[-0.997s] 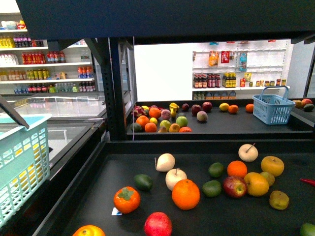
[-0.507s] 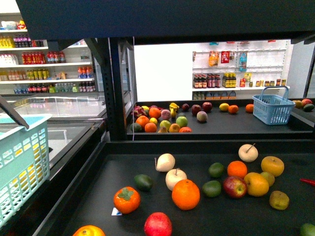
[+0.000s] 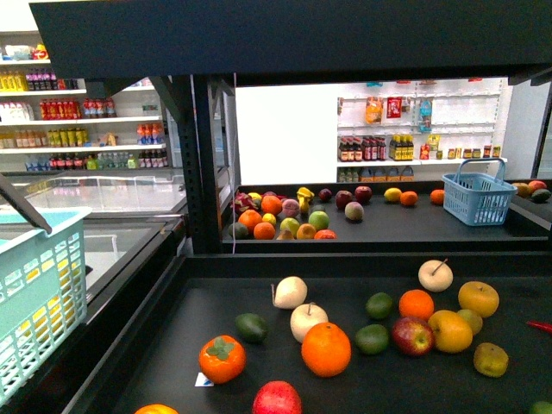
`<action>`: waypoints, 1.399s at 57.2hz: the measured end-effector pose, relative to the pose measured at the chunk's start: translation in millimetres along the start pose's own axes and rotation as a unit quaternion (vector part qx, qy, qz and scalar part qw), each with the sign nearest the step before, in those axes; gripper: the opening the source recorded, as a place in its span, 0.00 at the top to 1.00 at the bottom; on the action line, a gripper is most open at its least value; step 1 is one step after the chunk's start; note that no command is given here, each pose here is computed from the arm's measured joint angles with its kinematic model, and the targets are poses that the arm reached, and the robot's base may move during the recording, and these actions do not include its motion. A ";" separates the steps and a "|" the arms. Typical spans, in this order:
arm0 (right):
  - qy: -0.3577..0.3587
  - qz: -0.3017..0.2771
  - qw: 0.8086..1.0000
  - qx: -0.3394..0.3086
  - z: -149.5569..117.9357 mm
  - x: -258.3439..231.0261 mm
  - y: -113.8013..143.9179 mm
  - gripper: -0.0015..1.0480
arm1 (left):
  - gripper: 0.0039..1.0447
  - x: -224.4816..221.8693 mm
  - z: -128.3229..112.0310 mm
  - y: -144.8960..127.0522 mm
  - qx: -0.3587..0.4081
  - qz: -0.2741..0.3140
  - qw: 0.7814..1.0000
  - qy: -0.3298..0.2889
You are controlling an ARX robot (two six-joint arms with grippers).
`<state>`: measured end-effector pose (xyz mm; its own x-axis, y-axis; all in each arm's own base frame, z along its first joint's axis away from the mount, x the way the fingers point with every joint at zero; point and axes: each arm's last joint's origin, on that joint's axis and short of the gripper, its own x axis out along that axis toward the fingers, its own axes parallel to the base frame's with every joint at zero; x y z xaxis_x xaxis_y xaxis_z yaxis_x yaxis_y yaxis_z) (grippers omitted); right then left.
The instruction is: Pick lemon from shelf
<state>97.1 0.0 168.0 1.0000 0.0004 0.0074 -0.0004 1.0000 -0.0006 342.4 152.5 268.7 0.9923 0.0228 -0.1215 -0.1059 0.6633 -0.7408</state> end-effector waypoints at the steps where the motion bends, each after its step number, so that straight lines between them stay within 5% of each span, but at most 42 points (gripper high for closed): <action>1: 0.000 0.000 1.000 0.000 0.0 0.0 0.0 0.02 | 0.07 -6.0 0.1 -4.6 0.018 0.010 1.000 0.000; 19: 0.000 0.000 1.000 0.000 0.0 0.0 0.0 0.02 | 0.07 -125.4 -27.6 -101.9 0.301 0.037 0.952 -0.033; 25: 0.000 0.000 1.000 0.000 0.0 0.0 0.0 0.02 | 0.23 -162.6 -54.6 -120.0 0.370 -0.024 0.927 -0.057; 36: 0.000 0.000 1.000 0.000 0.0 0.0 0.0 0.02 | 0.59 -210.9 -121.7 -84.7 0.400 -0.034 0.915 -0.046; 49: 0.000 0.000 1.000 0.000 0.0 0.0 0.0 0.02 | 0.98 -227.9 -156.0 -45.8 0.401 -0.034 0.914 -0.049; 80: -0.001 0.000 1.000 0.000 0.1 -0.1 0.0 0.02 | 0.98 -235.9 -185.3 -12.6 0.404 -0.034 0.913 -0.049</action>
<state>97.1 0.0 168.1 1.0000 0.0004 0.0086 -0.0004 1.0000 -0.0006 97.8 0.2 184.3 1.0000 0.0019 -0.0044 -0.0020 0.9999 -0.0109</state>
